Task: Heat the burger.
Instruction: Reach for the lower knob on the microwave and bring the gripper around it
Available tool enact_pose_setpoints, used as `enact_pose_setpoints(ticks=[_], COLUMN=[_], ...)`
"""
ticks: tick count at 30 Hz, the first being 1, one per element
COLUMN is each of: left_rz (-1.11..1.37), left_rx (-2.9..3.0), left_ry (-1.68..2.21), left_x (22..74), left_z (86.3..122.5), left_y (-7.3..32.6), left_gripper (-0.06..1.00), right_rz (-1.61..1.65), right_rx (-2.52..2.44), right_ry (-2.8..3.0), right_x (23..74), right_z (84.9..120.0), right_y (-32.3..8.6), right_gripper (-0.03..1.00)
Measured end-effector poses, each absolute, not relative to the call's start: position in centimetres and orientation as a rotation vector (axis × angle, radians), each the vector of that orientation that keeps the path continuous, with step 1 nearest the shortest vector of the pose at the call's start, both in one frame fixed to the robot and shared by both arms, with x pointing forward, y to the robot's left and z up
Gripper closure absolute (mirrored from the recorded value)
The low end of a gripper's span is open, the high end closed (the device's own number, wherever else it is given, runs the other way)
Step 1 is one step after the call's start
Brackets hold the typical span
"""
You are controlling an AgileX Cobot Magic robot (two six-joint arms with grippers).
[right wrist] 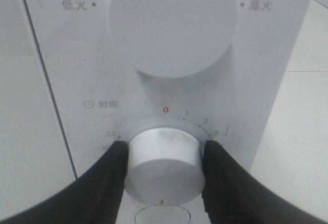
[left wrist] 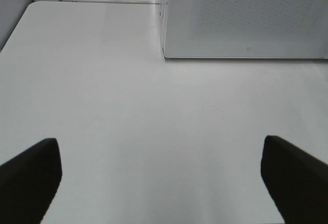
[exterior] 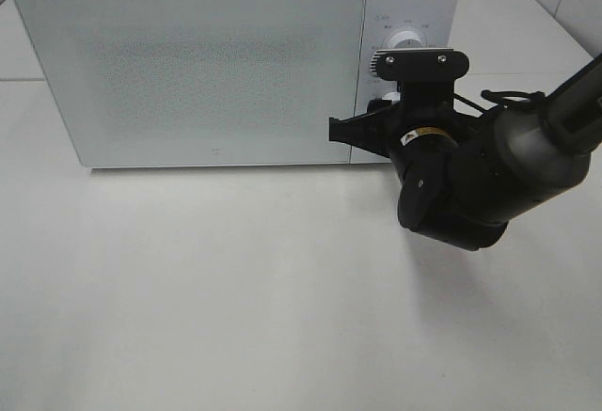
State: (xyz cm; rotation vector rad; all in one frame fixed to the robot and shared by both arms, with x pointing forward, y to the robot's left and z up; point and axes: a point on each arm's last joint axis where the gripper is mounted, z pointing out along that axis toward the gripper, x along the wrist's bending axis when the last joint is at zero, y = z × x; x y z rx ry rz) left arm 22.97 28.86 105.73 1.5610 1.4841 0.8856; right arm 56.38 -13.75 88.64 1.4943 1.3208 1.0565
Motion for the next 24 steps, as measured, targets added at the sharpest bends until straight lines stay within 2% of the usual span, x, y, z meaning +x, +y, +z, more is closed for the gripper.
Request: enact_pose_setpoints(ticks=[8,16,24], left_rz=[0.886,0.886,0.886], left_rx=[1.561,1.561,1.561], left_ry=[1.484,1.484,1.484], left_x=[22.97,22.97,22.97], left_z=[105.73,105.73,105.73], left_y=[28.86,28.86,28.86], left_gripper=[-0.03,-0.03,-0.03], right_rz=[1.241,1.579,1.781], right_rx=[1.698,2.086,2.323], right_ry=[1.146,0.696,0.295], right_x=[56.25,56.16,56.15], right_z=[88.57,88.51,88.49], right_y=[-13.73,-13.73,-13.76], right_gripper=[0.54,0.53,0.53])
